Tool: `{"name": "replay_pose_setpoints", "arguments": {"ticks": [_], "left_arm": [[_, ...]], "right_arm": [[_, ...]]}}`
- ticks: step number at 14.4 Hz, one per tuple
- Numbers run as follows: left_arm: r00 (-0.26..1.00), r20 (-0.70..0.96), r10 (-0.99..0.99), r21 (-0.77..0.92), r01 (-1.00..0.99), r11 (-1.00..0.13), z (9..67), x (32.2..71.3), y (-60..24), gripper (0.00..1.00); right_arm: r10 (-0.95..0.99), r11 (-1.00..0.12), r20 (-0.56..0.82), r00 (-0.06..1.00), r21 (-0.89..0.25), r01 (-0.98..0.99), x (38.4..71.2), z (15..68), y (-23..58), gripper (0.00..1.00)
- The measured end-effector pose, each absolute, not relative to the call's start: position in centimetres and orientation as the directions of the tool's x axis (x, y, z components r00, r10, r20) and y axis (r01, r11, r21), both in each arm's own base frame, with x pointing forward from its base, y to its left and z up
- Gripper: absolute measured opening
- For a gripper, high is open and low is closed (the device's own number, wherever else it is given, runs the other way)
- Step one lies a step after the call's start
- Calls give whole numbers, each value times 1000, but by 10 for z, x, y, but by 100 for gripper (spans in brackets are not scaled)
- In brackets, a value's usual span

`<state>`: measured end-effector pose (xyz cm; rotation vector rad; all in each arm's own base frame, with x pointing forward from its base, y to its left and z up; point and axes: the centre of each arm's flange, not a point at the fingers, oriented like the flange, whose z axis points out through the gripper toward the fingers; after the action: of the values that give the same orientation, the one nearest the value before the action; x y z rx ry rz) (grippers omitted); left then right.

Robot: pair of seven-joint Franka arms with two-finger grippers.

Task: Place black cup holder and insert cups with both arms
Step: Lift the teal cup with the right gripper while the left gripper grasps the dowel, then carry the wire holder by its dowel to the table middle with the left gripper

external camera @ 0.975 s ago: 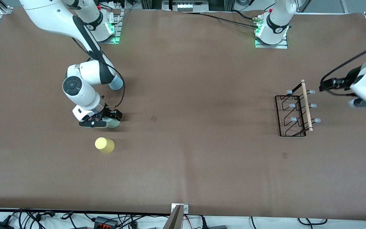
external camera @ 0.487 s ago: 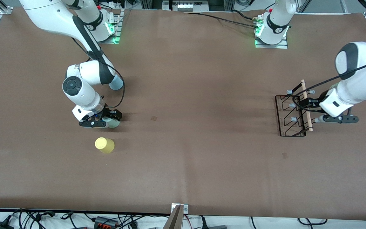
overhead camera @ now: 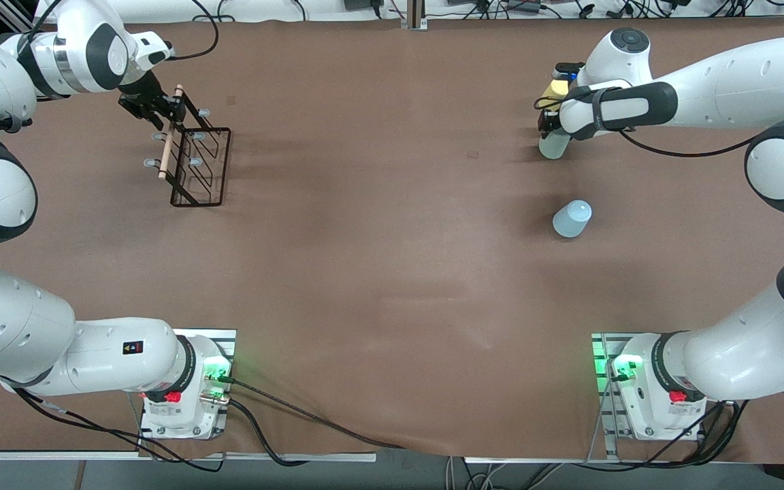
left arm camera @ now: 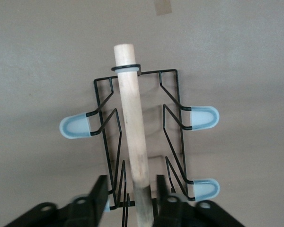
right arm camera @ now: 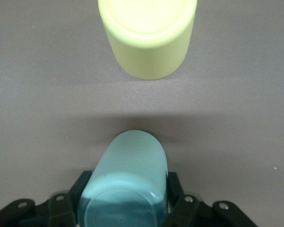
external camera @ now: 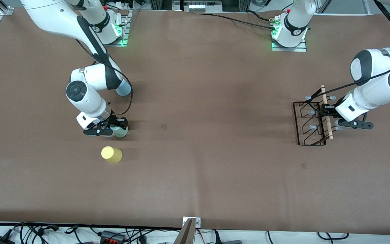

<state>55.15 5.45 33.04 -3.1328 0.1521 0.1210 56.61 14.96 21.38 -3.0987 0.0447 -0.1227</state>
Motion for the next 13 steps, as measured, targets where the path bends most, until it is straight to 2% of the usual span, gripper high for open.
{"name": "replay_pose_setpoints", "arguments": {"ticks": [2,6,10,13], "left_arm": [[992,-74,-100,1,-100,-995,332,552,53,21],[992,-73,-101,0,-101,-995,333,552,53,16],[992,-71,-101,0,-101,-995,336,554,53,16],[989,-100,-105,5,-105,-994,360,562,51,16]], "right_arm": [[-14,-999,88,996,-41,-11,569,226,150,69],[37,-999,30,999,-19,38,563,311,149,69],[56,-998,-26,998,5,56,526,410,143,69],[64,-998,-55,996,15,65,504,445,140,69]]}}
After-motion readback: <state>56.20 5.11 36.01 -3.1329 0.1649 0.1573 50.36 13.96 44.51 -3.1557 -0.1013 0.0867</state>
